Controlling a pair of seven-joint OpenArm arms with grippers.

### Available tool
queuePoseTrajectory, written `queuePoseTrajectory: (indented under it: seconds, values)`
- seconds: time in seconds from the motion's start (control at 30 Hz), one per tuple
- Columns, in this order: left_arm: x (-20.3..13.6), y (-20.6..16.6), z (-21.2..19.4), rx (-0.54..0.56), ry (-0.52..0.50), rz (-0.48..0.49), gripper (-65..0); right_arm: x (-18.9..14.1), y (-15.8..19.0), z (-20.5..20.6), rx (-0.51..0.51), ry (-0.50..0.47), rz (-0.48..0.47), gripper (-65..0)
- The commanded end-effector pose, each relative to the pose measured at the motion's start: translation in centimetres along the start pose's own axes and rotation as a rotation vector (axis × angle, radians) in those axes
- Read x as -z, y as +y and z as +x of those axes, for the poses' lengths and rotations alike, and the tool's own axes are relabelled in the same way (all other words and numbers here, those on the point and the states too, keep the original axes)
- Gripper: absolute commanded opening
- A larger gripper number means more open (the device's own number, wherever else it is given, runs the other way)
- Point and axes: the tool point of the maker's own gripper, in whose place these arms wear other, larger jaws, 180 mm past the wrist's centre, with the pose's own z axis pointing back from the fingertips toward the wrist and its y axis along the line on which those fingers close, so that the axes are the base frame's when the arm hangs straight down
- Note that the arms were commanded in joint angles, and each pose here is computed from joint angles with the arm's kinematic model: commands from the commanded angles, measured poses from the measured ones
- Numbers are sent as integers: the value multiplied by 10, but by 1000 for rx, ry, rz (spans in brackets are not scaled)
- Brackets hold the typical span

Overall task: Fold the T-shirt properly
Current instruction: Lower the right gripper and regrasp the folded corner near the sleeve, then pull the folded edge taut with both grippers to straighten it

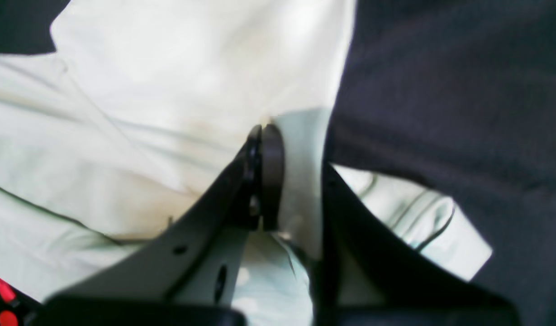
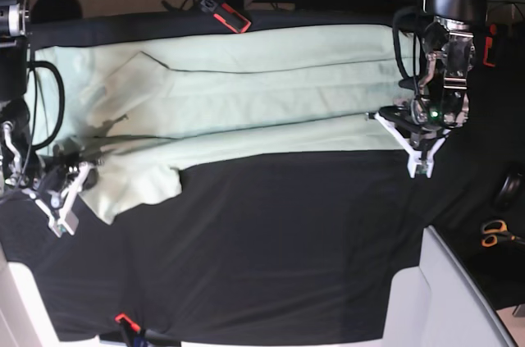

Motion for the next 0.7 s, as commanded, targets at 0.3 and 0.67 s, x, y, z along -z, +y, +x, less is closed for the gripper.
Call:
queuePoseTrajectory:
  seconds: [0.3, 0.67]
  values:
    - [-12, 10, 28, 18, -80, 27, -650, -11, -3, -7, -38, 0, -23, -650]
    - [-15, 13, 9, 41, -57, 34, -650, -21, -5, -23, 9, 25, -75, -650]
